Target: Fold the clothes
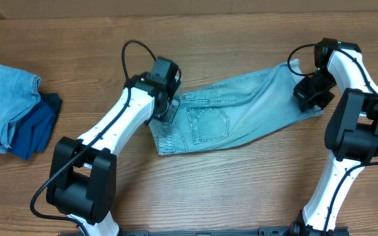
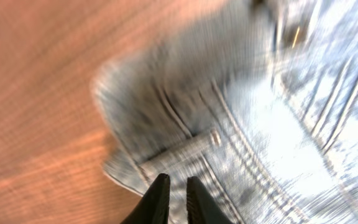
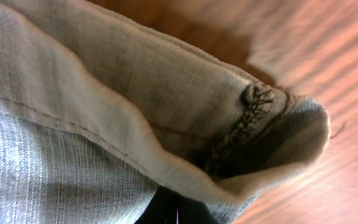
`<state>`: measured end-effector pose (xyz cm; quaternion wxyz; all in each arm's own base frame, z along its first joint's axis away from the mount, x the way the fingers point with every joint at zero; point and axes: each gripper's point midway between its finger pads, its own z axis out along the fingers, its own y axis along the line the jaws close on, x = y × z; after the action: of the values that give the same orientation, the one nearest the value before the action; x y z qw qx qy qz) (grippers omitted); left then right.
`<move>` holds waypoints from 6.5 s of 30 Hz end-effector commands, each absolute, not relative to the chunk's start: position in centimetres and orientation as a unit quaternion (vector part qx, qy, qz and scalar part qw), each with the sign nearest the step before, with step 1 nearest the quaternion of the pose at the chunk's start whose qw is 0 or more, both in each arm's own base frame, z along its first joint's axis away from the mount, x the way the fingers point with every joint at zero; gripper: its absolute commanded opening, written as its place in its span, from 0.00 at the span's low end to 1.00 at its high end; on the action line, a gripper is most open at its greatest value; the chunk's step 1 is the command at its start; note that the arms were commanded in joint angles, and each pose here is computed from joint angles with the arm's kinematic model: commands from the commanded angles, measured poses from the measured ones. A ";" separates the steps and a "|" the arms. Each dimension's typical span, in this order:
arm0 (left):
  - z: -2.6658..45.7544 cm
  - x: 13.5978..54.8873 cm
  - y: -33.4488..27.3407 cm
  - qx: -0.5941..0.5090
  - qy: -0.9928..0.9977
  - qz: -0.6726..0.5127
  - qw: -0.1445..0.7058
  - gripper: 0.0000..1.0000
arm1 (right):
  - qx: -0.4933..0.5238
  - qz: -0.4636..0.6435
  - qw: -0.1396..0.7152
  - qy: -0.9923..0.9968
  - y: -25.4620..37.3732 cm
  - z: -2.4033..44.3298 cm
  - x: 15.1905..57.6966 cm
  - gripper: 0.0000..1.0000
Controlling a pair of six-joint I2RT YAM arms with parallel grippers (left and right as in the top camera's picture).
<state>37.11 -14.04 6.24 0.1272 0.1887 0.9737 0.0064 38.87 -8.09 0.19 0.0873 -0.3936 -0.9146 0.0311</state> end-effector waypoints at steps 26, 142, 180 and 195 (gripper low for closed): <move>1.5 45.0 -17.9 0.187 0.960 -0.003 0.208 0.15 | -0.386 0.003 0.020 -0.922 -8.0 -1.7 33.6 0.16; 14.2 44.6 -33.6 0.333 0.911 -0.082 0.228 0.28 | -0.255 -0.210 -0.279 -0.902 -7.7 14.9 38.8 0.04; -2.9 25.3 -17.0 0.221 0.946 0.103 -0.211 0.04 | -0.389 -0.097 -0.233 -0.886 -13.7 -1.8 44.8 0.04; 7.5 34.5 -20.8 0.214 0.974 0.062 0.048 0.22 | -0.367 -0.129 -0.276 -0.879 -14.0 9.5 43.1 0.04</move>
<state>29.92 -20.14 1.65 -0.0853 0.2184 0.9701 0.0619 41.89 -15.70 2.91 -0.2098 -0.4080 -0.8823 -0.1050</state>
